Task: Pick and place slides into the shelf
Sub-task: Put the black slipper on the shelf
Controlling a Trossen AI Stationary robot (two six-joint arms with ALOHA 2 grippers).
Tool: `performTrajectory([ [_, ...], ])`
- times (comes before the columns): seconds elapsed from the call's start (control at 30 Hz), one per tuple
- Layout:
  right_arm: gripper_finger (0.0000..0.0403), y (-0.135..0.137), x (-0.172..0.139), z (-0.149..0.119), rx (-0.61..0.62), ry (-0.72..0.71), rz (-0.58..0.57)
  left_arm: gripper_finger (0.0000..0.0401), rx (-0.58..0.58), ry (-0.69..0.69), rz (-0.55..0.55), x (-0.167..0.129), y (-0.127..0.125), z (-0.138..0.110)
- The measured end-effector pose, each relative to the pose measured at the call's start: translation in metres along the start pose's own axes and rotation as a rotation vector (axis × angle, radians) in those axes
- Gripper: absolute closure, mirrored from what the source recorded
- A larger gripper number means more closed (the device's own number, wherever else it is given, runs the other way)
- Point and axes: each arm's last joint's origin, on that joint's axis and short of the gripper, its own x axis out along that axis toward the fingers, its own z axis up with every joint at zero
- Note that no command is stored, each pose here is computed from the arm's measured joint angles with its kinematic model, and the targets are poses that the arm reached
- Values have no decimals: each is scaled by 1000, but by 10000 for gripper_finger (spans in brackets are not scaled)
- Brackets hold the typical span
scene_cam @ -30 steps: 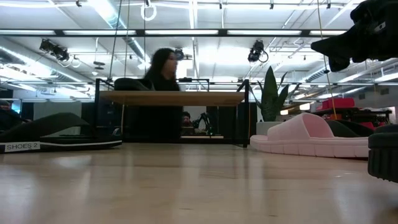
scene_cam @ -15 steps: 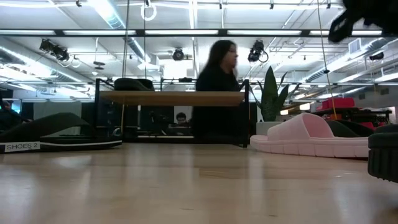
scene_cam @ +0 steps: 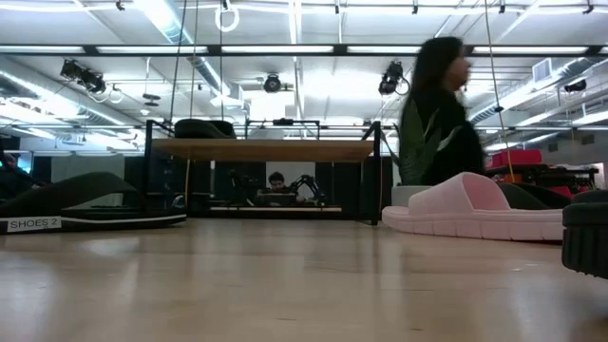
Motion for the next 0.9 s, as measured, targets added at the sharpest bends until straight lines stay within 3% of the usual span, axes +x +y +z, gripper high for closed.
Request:
performTrajectory([
  [0.17, 389, 11, 72, -43, 171, 574, -24, 396, 15, 21, 1, 0, 0, -2],
  [0.33, 389, 46, 125, -65, 279, 777, 24, 387, 19, 89, 5, 0, 1, -10],
  [0.53, 389, 92, 159, -56, 258, 861, 103, 373, -6, 176, 18, -2, 2, -20],
  [0.77, 389, 115, 181, -39, 179, 731, 194, 394, -42, 199, 27, -2, 2, -22],
  [0.83, 386, 112, 182, -41, 263, 750, 146, 397, -42, 200, 27, -2, 2, -22],
  [0.9, 377, 107, 178, -48, 388, 823, 22, 396, -41, 201, 27, -2, 2, -22],
])
